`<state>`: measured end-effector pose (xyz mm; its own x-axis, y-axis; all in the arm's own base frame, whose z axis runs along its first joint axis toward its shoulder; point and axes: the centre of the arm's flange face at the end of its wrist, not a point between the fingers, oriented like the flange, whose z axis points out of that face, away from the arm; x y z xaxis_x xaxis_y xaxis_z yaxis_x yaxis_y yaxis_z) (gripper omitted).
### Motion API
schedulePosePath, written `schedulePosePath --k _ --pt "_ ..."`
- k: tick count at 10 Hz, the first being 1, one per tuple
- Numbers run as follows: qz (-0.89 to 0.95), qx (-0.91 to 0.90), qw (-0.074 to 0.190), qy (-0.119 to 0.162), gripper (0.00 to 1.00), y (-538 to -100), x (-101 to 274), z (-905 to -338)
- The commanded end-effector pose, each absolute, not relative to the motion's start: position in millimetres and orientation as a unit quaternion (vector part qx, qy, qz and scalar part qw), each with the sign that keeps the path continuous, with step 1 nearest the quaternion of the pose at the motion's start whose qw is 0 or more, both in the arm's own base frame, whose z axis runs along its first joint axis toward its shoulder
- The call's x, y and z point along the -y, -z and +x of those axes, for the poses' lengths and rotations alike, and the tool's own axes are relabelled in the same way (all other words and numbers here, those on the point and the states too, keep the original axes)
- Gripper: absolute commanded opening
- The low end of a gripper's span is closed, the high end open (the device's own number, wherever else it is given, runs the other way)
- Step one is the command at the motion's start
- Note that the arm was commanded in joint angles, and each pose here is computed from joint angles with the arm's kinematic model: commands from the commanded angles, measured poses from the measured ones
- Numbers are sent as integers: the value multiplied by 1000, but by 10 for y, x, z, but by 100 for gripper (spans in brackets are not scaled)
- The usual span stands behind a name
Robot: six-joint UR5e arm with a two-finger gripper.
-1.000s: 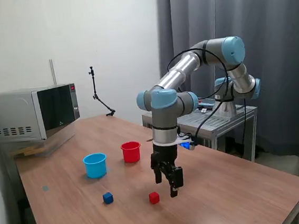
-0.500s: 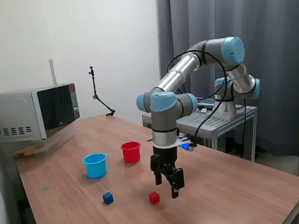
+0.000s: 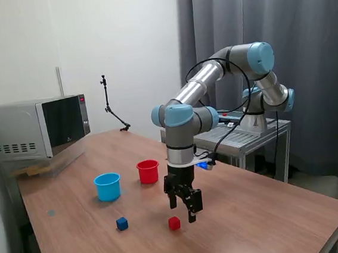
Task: Place red objects in the red bin, and blue objects in the blue bin.
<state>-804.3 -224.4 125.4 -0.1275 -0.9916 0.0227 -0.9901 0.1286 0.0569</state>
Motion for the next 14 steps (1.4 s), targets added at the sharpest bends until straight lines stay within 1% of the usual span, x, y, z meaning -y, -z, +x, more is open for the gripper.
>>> schedulePosePath --k 1,3,5,6,14 --pt "668 744 25 13 100 -1160 2183 -8080" --pt "677 735 32 9 100 -1111 2192 -8149" --pt "686 727 35 11 100 -1128 2207 -8163" --pt "685 727 40 15 100 -1131 2195 -8179" --pt "684 728 43 19 100 -1062 2160 -8230"
